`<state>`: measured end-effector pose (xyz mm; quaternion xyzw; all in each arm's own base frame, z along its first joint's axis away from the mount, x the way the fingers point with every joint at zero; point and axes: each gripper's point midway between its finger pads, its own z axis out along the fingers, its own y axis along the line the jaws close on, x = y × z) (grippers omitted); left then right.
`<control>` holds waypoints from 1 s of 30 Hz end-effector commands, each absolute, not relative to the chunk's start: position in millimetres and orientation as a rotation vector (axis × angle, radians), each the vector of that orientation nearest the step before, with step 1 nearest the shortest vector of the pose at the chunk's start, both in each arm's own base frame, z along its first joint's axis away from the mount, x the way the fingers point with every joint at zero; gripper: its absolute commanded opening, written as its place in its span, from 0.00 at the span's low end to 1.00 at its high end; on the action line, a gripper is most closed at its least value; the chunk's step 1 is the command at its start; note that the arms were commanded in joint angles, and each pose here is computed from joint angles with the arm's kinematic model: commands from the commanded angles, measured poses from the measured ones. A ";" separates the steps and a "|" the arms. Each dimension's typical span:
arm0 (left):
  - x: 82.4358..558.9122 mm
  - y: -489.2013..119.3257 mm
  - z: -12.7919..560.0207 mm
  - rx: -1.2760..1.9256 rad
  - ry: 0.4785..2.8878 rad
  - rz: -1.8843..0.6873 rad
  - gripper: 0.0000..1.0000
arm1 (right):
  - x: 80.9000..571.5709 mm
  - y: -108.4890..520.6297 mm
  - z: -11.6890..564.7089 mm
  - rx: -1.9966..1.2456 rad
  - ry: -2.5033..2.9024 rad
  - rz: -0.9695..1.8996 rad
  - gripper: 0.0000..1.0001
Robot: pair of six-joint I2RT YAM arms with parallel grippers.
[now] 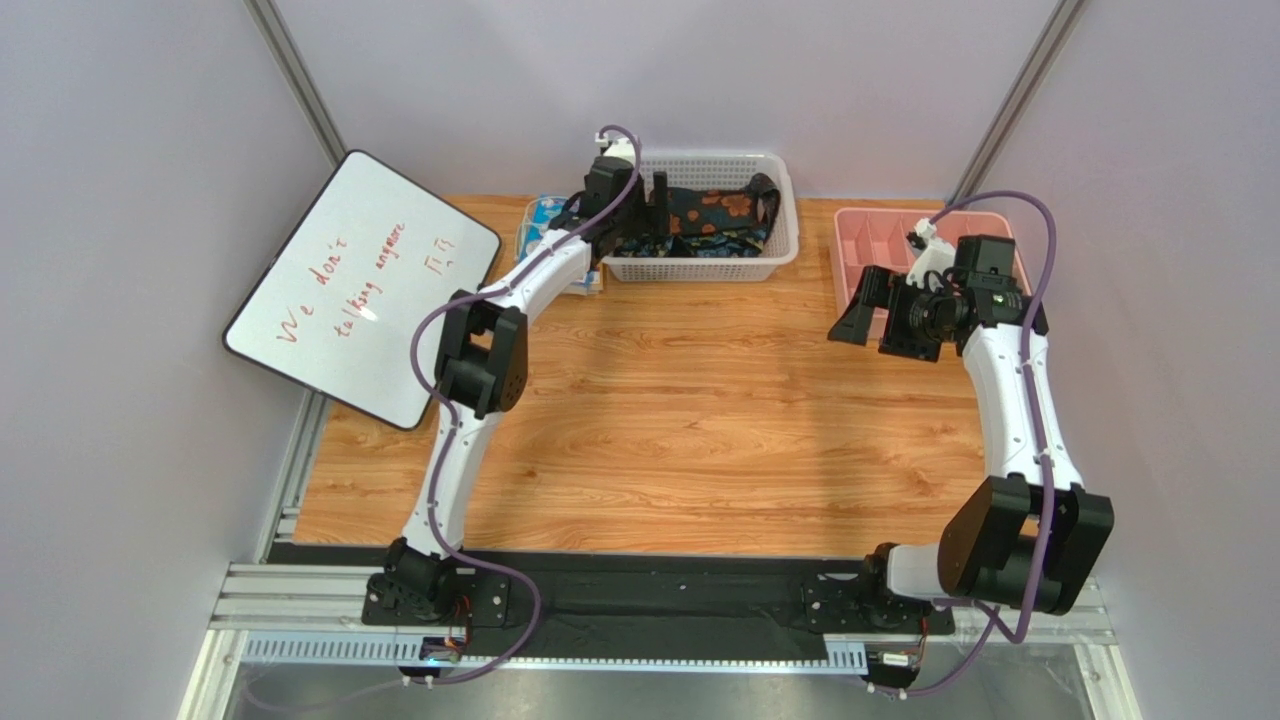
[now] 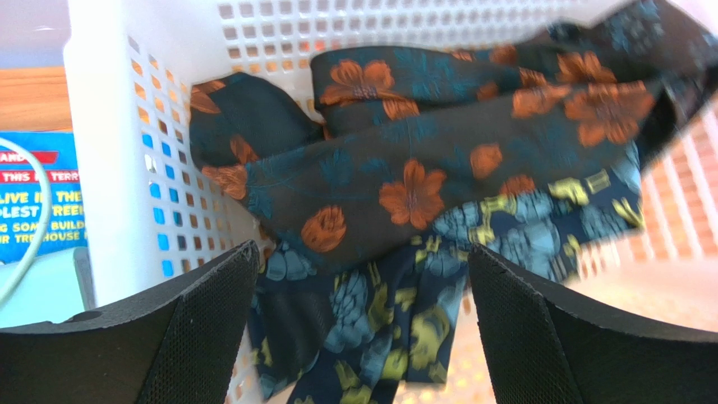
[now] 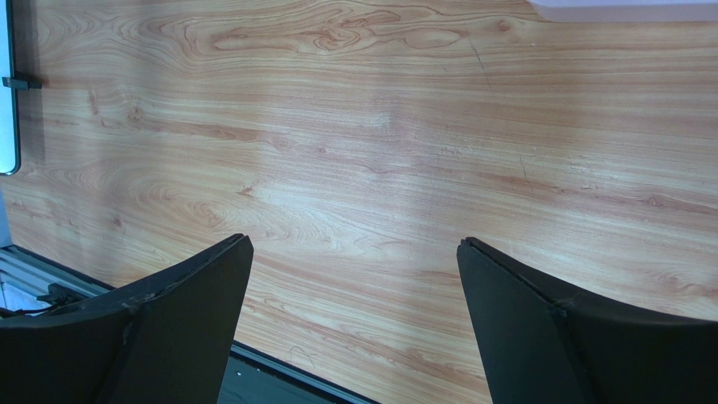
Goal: Roll the ties
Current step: Pick up the tie from the bin.
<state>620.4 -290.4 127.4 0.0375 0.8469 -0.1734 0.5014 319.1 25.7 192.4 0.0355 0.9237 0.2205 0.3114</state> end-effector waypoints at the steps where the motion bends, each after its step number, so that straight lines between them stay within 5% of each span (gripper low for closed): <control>1: 642.6 -274.6 142.9 -0.093 1.966 -0.317 0.97 | 337.6 23.2 215.1 0.094 2.363 0.583 1.00; 30: 642.0 -296.8 103.9 -0.401 2.021 -0.385 0.99 | 346.1 16.3 211.6 0.132 2.404 0.566 1.00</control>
